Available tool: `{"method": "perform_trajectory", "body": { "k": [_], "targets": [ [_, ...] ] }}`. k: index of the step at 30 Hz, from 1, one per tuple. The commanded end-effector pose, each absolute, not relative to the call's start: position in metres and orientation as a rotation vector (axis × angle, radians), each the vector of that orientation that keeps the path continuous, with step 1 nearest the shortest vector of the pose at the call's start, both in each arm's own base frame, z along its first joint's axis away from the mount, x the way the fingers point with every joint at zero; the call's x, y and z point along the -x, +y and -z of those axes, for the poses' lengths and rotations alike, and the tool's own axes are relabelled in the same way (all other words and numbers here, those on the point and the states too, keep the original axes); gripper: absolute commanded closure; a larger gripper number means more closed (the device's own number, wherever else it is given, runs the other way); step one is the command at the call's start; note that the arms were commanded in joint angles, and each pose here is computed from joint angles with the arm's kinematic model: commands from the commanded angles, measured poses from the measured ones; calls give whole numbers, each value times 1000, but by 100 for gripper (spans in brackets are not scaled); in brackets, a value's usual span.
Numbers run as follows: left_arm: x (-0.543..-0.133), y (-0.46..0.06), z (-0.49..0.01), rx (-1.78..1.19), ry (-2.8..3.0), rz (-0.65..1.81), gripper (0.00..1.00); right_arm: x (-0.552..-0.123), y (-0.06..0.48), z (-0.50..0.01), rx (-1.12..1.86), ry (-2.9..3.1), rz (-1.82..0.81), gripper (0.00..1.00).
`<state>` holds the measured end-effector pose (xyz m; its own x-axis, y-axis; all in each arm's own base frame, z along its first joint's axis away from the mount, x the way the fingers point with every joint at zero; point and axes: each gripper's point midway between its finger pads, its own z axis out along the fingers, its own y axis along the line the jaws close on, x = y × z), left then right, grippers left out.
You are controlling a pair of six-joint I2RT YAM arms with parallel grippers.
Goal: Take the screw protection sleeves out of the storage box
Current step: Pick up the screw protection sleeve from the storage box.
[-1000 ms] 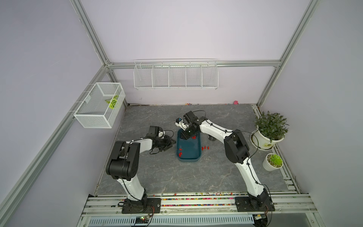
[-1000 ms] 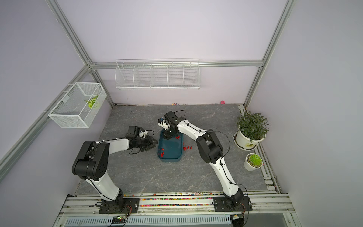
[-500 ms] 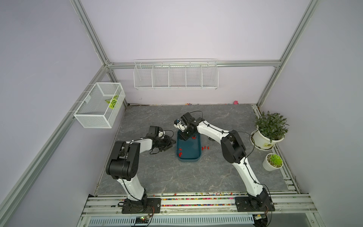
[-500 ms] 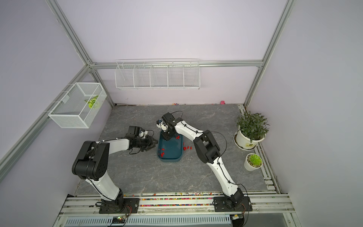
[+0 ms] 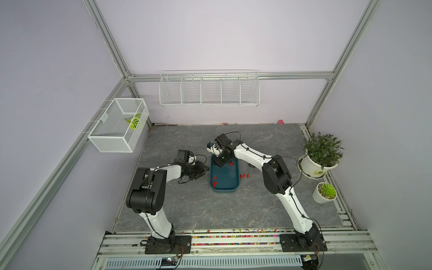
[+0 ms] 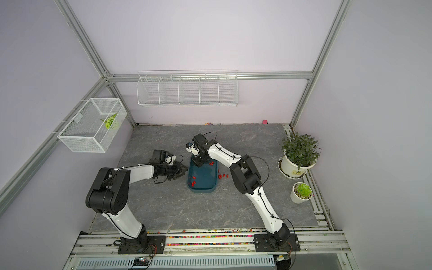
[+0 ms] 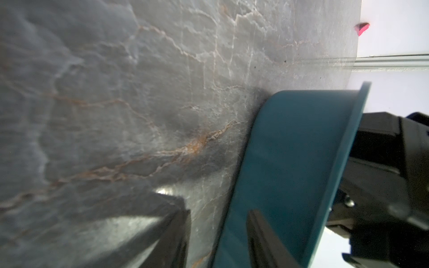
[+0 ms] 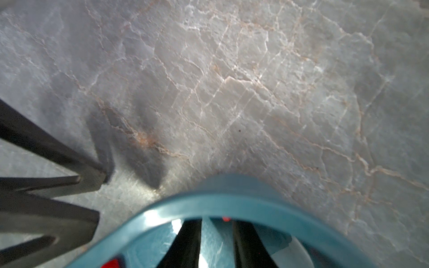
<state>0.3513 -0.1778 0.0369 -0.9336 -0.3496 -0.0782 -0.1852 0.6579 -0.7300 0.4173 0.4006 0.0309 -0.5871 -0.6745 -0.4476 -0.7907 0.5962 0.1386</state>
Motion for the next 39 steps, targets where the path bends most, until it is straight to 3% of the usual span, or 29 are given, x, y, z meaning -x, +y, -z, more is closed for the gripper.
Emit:
{"method": "perform_trajectory", "body": {
  "k": [1, 7, 18, 39],
  "targets": [
    [-358, -179, -42, 395, 2647, 1146, 54, -419, 393, -15, 1193, 2515, -420, 72],
    [-358, -179, -42, 395, 2646, 1146, 54, -420, 394, -12, 1191, 2525, -409, 75],
    [-358, -180, -43, 393, 2643, 1148, 54, -420, 393, -16, 1177, 2529, -412, 96],
    [-358, -179, -42, 397, 2645, 1142, 54, -411, 382, -74, 1095, 2427, -437, 100]
  ]
}}
